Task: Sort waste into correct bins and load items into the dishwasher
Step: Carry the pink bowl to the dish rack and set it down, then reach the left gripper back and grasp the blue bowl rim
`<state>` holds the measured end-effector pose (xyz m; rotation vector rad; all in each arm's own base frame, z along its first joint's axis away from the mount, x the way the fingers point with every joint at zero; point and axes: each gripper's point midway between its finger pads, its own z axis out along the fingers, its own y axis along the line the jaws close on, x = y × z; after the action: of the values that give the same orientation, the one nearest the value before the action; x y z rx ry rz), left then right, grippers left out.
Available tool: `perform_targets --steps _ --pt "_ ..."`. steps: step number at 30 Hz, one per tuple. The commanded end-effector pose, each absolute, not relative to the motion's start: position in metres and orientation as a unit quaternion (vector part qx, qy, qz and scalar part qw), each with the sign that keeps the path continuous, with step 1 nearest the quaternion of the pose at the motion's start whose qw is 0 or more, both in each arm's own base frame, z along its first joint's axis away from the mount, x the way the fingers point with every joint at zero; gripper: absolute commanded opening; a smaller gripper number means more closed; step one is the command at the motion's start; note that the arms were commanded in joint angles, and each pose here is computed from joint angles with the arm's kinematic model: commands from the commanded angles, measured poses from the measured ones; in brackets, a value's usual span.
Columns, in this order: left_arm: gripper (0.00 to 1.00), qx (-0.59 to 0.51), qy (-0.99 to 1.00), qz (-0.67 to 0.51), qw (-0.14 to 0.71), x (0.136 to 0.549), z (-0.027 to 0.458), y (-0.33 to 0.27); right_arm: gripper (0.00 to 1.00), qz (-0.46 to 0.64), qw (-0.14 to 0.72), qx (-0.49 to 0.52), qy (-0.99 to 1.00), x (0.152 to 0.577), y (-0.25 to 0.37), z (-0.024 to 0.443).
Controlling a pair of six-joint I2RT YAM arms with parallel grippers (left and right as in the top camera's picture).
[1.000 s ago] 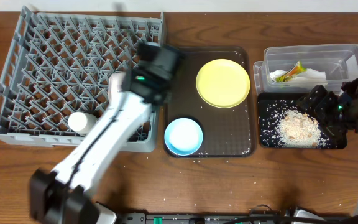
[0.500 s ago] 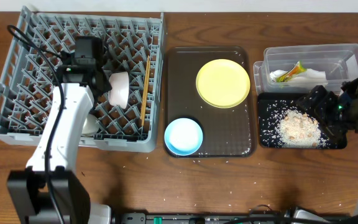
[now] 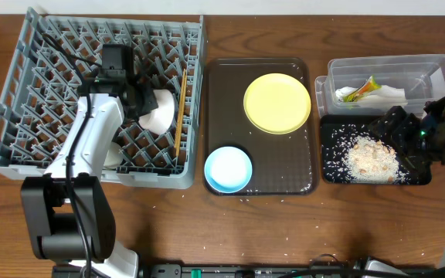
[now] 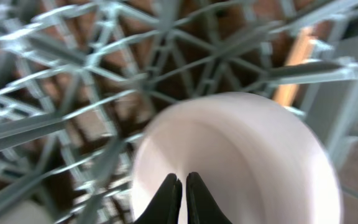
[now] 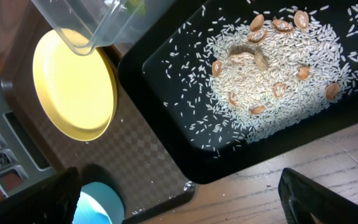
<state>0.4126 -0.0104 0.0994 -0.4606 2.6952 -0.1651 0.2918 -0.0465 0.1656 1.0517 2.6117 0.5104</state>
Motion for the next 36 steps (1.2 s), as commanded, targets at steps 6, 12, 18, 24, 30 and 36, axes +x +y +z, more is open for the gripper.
perform_targets --steps 6,12,18,24,30,36 --pt "0.08 -0.087 0.962 -0.148 0.212 0.419 0.113 -0.061 0.99 0.178 0.152 0.367 0.900 0.293 -0.048 0.174" --pt "0.08 -0.038 0.964 -0.147 0.219 0.418 0.115 -0.082 0.99 0.178 0.153 0.367 0.900 0.293 -0.048 0.174" --pt "0.16 -0.028 0.958 -0.152 0.243 0.406 0.150 -0.085 0.99 0.178 0.152 0.367 0.900 0.293 -0.048 0.174" --pt "0.17 0.032 0.957 -0.168 0.236 0.356 0.187 -0.126 0.99 0.178 0.153 0.367 0.900 0.293 -0.048 0.174" --pt "0.08 0.089 0.975 -0.114 0.166 0.303 0.158 -0.173 0.99 0.178 0.153 0.367 0.900 0.293 -0.048 0.174" --pt "0.08 0.052 0.991 -0.021 0.120 0.271 0.090 -0.184 0.99 0.178 0.153 0.367 0.900 0.293 -0.048 0.174"
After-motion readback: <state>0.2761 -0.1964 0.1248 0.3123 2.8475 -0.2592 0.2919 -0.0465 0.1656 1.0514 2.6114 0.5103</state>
